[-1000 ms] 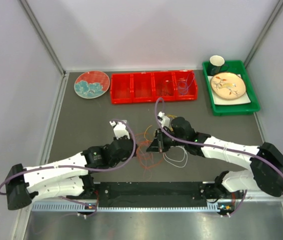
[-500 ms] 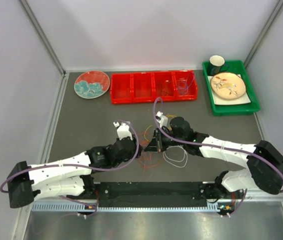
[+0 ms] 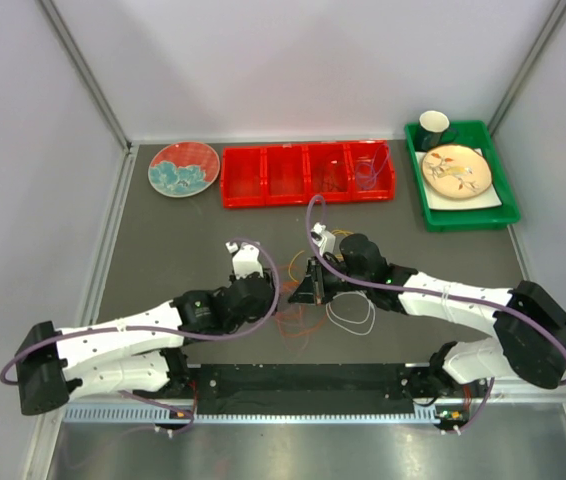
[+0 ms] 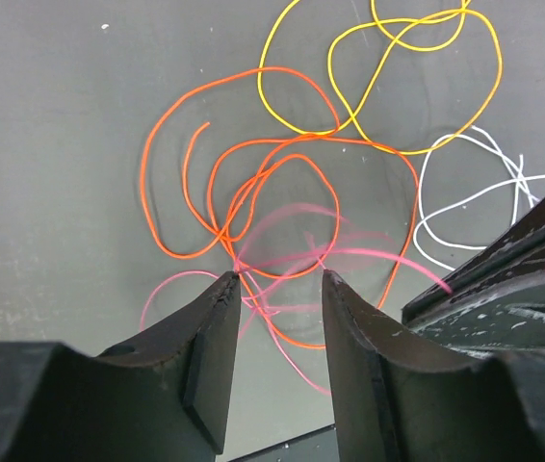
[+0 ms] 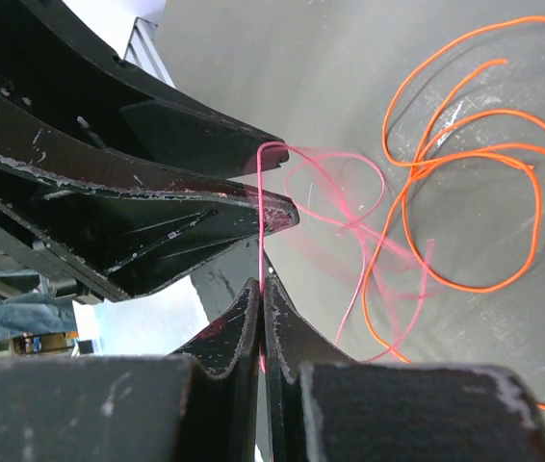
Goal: Untangle the cables
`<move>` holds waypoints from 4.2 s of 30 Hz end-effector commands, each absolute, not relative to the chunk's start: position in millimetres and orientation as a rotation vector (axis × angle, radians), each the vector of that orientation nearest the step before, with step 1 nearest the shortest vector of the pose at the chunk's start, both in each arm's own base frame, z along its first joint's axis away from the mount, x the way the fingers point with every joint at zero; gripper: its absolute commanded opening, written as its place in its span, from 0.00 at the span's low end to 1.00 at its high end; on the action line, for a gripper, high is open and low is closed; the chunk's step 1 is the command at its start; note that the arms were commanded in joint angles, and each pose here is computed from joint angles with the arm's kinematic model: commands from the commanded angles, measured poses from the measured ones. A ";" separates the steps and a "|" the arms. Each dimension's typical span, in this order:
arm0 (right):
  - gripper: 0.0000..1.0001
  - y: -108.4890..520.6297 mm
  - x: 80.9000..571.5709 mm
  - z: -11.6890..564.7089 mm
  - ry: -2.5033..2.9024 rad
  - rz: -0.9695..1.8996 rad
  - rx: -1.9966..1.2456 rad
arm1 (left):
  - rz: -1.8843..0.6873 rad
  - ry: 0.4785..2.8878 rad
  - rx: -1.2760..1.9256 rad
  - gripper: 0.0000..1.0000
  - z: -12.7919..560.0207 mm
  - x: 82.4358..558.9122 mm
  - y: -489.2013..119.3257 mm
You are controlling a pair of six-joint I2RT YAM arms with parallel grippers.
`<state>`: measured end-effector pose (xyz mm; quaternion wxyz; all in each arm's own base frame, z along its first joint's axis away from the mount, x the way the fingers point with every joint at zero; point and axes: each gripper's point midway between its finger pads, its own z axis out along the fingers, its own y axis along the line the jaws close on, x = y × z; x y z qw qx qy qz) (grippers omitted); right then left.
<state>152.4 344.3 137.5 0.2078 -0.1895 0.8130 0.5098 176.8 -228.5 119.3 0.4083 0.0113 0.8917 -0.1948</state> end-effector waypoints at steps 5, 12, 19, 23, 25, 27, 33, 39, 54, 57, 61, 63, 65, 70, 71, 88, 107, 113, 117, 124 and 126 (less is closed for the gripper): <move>0.00 351.1 149.9 146.1 2.217 1.438 -0.573 | -0.391 2.277 0.063 0.48 131.9 182.9 -229.3; 0.00 350.1 149.3 143.3 2.224 1.429 -0.580 | -0.362 2.276 0.068 0.52 125.1 182.4 -222.1; 0.00 327.8 176.2 103.4 2.401 1.093 -0.448 | -0.362 2.271 0.029 0.54 112.7 183.5 -220.2; 0.00 323.4 178.2 87.0 2.470 1.021 -0.434 | -0.364 2.279 0.046 0.54 101.9 185.4 -228.2; 0.00 319.7 179.2 77.2 2.505 0.975 -0.418 | -0.335 2.299 0.051 0.53 95.0 187.3 -232.5; 0.00 317.7 182.4 72.9 2.524 0.942 -0.391 | -0.310 2.308 0.016 0.52 94.0 190.6 -234.6; 0.00 319.2 183.9 59.2 2.572 0.914 -0.382 | -0.226 2.376 -0.044 0.47 72.4 190.7 -237.2; 0.00 319.2 181.9 50.4 2.593 0.907 -0.389 | -0.230 2.381 -0.062 0.45 67.8 192.3 -241.7; 0.00 318.8 179.8 45.2 2.606 0.906 -0.402 | -0.125 2.419 -0.073 0.41 45.1 199.6 -251.9; 0.00 319.4 180.0 44.5 2.608 0.911 -0.400 | -0.099 2.418 -0.075 0.41 41.6 200.9 -250.1; 0.00 320.4 179.1 43.9 2.610 0.915 -0.405 | -0.084 2.424 -0.072 0.37 37.3 202.5 -253.5; 0.00 321.0 178.7 44.1 2.612 0.920 -0.407 | -0.075 2.427 -0.067 0.33 35.1 203.9 -256.2; 0.00 321.2 178.9 44.3 2.610 0.922 -0.407 | -0.059 2.434 -0.063 0.29 31.2 203.7 -255.8; 0.00 321.0 178.0 43.5 2.611 0.925 -0.409 | -0.024 2.448 -0.054 0.07 25.5 204.0 -257.2; 0.00 320.5 177.2 42.8 2.614 0.924 -0.410 | -0.021 2.447 -0.058 0.05 25.4 205.0 -257.5; 0.35 311.9 183.9 72.6 2.583 0.851 -0.425 | -0.138 2.378 -0.063 0.00 124.4 203.4 -247.6; 0.88 280.9 168.0 118.2 2.366 1.030 -0.157 | -0.162 2.053 -0.282 0.00 255.1 271.5 -152.5; 0.84 274.6 155.5 70.3 2.463 1.020 -0.117 | -0.158 1.990 -0.291 0.00 285.8 311.0 -147.4; 0.83 269.1 148.9 43.9 2.513 0.964 -0.117 | -0.130 1.972 -0.270 0.00 299.8 338.6 -147.9; 0.80 274.4 141.7 15.7 2.514 0.955 -0.148 | -0.114 1.946 -0.306 0.00 308.5 400.1 -138.1; 0.78 278.7 136.6 8.6 2.501 0.965 -0.171 | -0.140 1.936 -0.316 0.00 313.0 415.1 -139.1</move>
